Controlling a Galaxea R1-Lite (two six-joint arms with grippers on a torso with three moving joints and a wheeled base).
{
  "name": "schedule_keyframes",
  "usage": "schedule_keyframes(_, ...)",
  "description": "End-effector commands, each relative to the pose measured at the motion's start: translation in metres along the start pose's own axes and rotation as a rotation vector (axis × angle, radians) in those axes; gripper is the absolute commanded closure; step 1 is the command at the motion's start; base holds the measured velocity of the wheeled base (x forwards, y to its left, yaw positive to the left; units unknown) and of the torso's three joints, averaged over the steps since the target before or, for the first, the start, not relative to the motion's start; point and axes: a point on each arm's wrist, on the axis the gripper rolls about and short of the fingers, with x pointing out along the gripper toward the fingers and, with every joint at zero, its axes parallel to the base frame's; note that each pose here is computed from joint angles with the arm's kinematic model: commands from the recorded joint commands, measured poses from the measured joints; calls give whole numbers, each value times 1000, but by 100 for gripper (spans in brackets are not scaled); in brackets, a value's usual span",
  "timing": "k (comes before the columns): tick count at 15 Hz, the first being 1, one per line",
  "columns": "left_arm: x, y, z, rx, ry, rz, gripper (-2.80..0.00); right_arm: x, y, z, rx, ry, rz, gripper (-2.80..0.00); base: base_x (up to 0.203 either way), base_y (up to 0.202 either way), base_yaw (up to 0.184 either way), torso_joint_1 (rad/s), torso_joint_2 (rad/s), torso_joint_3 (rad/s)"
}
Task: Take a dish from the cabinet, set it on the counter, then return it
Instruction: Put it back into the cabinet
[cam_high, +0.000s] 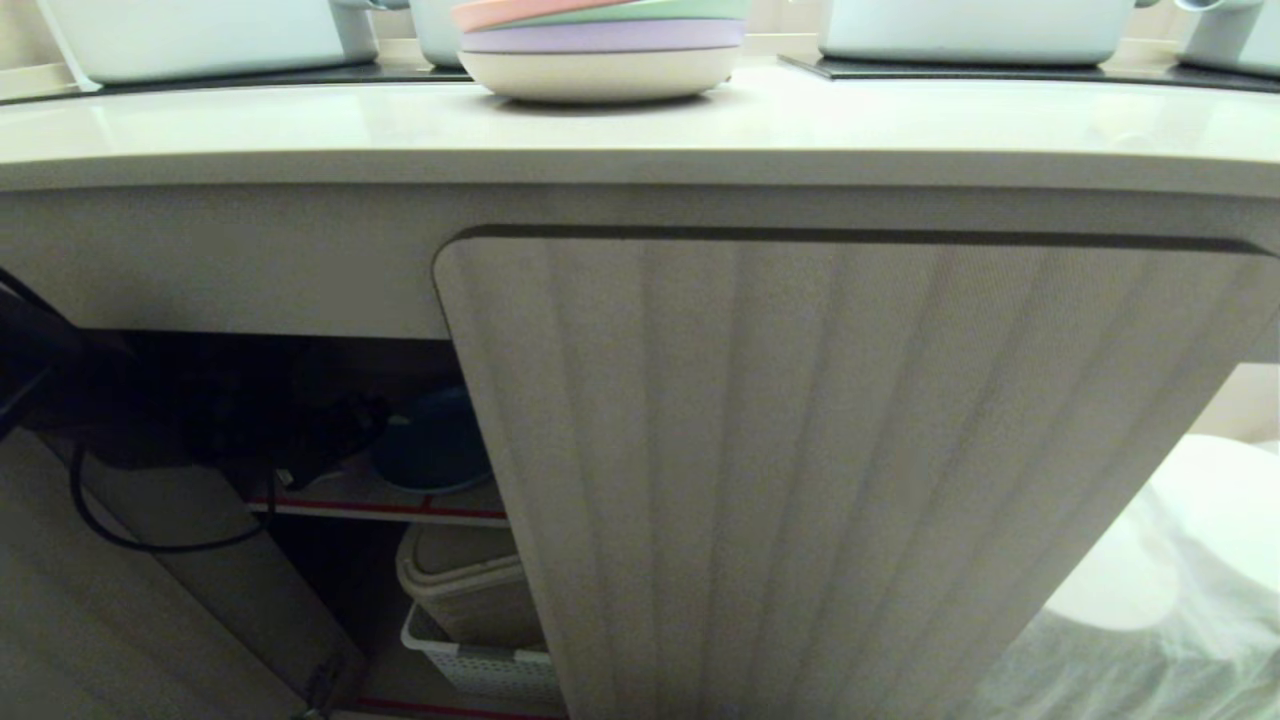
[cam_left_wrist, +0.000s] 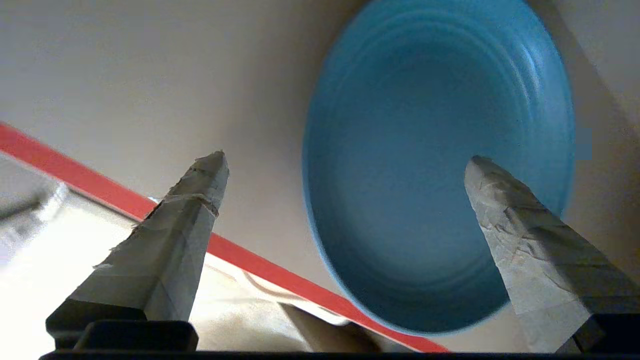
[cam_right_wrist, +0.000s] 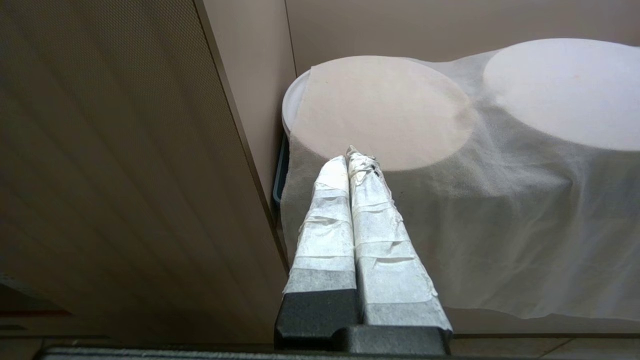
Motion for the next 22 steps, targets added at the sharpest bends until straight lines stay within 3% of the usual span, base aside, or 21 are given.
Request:
schedule_keyframes(1, 1, 6, -7, 51, -25, -12, -280, 0, 0, 0, 1, 0, 0, 0, 0, 0, 0, 0, 0, 0)
schedule_keyframes(7, 1, 8, -16, 239, -158, -84, -280, 0, 0, 0, 1, 0, 0, 0, 0, 0, 0, 0, 0, 0)
schedule_keyframes(14, -1, 12, -21, 324, -240, -115, -280, 0, 0, 0, 1, 0, 0, 0, 0, 0, 0, 0, 0, 0)
schedule_keyframes(17, -2, 15, -26, 414, -297, -134, -280, 0, 0, 0, 1, 0, 0, 0, 0, 0, 0, 0, 0, 0)
schedule_keyframes(22, -2, 17, -30, 433, -322, -143, -280, 0, 0, 0, 1, 0, 0, 0, 0, 0, 0, 0, 0, 0)
